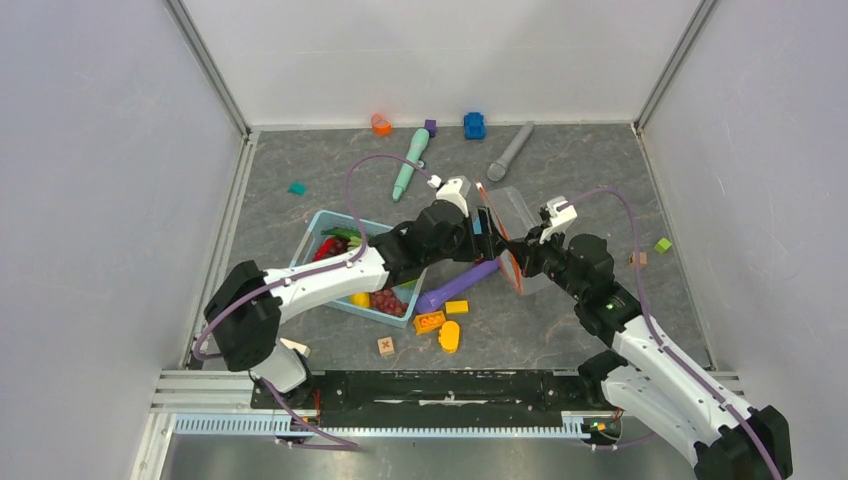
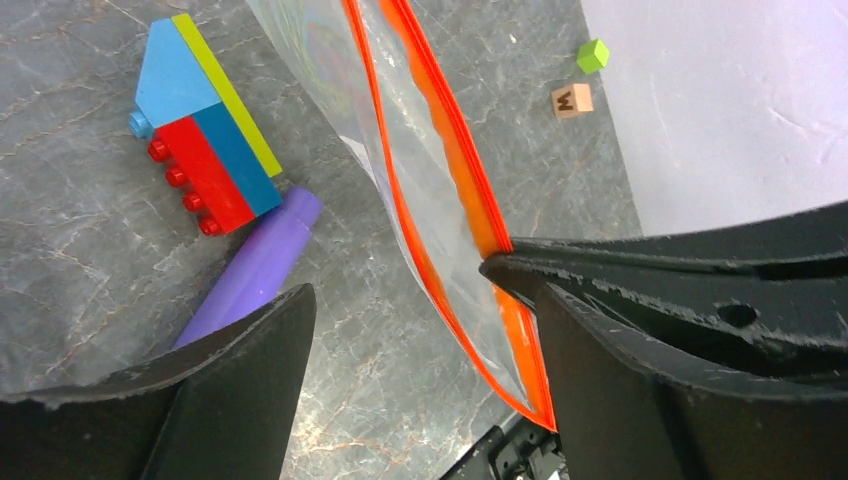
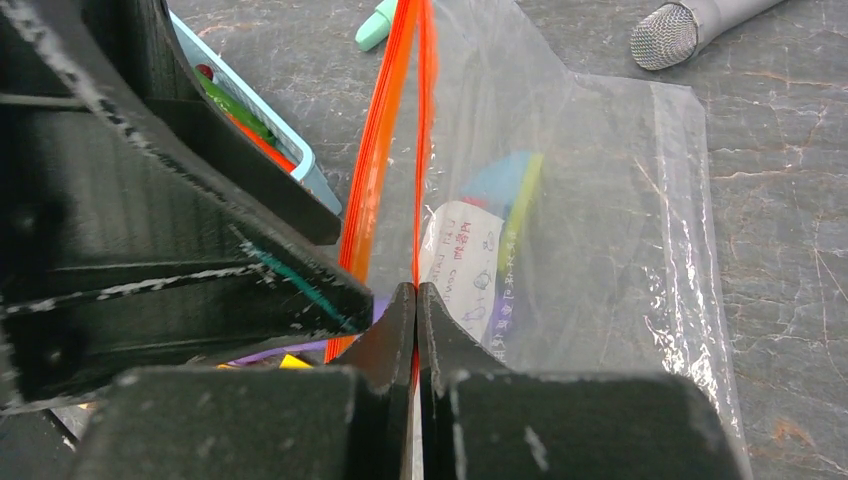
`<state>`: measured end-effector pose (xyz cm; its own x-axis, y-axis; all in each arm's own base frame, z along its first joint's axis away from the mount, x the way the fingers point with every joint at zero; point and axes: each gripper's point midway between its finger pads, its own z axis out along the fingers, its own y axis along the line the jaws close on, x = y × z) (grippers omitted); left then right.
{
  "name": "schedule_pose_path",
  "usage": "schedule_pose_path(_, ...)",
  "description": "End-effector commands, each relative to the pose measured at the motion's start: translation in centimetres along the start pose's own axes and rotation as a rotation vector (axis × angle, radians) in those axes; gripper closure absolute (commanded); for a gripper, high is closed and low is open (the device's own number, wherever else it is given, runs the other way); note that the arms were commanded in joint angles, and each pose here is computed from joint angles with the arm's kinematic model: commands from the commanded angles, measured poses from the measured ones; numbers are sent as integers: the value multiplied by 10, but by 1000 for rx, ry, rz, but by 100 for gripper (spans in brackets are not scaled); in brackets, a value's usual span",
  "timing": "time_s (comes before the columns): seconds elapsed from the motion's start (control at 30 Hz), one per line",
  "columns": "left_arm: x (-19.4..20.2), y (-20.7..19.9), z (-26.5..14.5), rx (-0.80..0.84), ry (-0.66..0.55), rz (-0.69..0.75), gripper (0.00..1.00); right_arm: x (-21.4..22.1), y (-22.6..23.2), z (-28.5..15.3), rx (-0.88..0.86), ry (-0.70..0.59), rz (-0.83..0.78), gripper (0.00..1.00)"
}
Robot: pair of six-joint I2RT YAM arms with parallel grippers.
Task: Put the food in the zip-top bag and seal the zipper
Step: Open the zipper of the food storage bag at the center of the board.
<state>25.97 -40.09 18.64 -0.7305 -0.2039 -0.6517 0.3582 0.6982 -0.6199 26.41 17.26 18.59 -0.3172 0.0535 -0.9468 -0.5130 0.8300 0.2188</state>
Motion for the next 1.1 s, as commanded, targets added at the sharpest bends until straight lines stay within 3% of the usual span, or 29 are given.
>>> schedule_pose_path(0.0,-12,7,8,-111,-54,54,18,-12,4,-5,-16,-32,-28,100)
schedule_pose_path(0.1,-7,11,9,-146,-45,68,24,-14,1,-6,2,-33,-34,100)
schedule_pose_path(0.4,-4,8,20,-153,-48,67,29,-17,10,-8,-41,-37,-33,100)
schedule_pose_path(0.47,-5,7,24,-154,-51,64,41,-17,8,-9,-30,-37,-40,100)
schedule_pose_path(0.57,-9,3,26,-149,-65,67,73,-14,-2,-9,22,-28,-43,99)
schedule_pose_path(0.67,-11,-2,27,-135,-56,81,95,-3,-9,-7,54,17,-40,83)
schedule_pose_path(0.7,-10,-6,27,-121,-49,84,98,0,-9,-5,55,29,-42,78)
schedule_pose_path(0.9,-3,-25,22,-67,-31,111,98,9,-15,10,72,85,-49,47)
schedule_pose_path(1.07,5,-41,12,-25,-18,116,98,0,-29,17,155,32,-31,38)
